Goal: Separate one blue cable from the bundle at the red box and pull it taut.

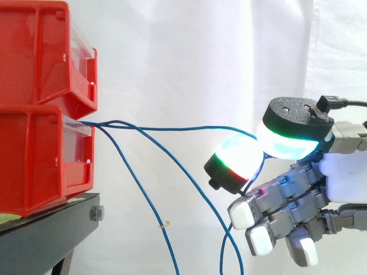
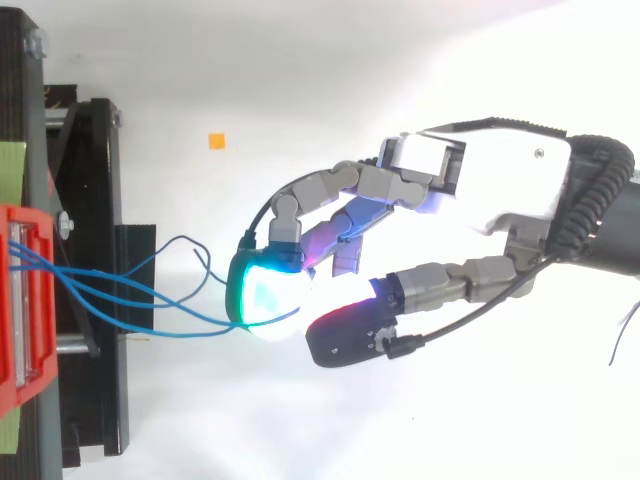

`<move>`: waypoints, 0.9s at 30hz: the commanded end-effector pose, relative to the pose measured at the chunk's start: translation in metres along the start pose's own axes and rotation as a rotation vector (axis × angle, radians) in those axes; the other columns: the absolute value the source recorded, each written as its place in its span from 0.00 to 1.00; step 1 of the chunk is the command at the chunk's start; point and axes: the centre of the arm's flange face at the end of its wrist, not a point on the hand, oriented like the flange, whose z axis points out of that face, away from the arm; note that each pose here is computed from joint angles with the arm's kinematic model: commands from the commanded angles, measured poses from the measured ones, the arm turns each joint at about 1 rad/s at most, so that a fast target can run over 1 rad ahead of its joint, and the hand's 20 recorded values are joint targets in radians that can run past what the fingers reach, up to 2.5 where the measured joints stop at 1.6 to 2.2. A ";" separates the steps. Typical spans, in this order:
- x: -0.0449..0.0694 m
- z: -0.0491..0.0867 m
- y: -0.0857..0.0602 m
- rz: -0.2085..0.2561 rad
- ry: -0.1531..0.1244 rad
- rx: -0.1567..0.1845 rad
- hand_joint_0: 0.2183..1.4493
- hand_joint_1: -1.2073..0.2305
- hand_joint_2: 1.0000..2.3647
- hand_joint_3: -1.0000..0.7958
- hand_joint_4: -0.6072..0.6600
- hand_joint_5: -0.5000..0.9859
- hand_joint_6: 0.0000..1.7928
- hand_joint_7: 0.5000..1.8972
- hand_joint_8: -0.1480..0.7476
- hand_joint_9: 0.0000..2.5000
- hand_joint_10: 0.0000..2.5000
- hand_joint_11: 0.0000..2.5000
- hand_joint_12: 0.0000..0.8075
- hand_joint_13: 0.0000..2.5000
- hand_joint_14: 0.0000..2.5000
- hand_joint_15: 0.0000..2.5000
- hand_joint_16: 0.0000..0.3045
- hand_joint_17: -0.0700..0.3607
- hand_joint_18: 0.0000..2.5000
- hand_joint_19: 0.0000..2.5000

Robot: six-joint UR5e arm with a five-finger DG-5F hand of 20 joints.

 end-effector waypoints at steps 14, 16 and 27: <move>-0.001 0.000 0.000 0.000 -0.002 0.000 0.18 0.39 0.46 0.47 0.28 0.33 0.43 0.48 0.54 0.32 0.00 0.14 0.56 0.34 0.01 0.23 0.23 0.52 0.35 0.32; -0.001 0.000 -0.001 -0.001 -0.002 0.002 0.17 0.39 0.46 0.47 0.28 0.33 0.43 0.48 0.53 0.32 0.00 0.14 0.56 0.34 0.01 0.23 0.23 0.52 0.35 0.32; 0.000 0.000 -0.001 -0.001 0.000 0.001 0.18 0.39 0.46 0.47 0.28 0.33 0.43 0.48 0.54 0.32 0.00 0.14 0.56 0.34 0.01 0.22 0.23 0.52 0.35 0.32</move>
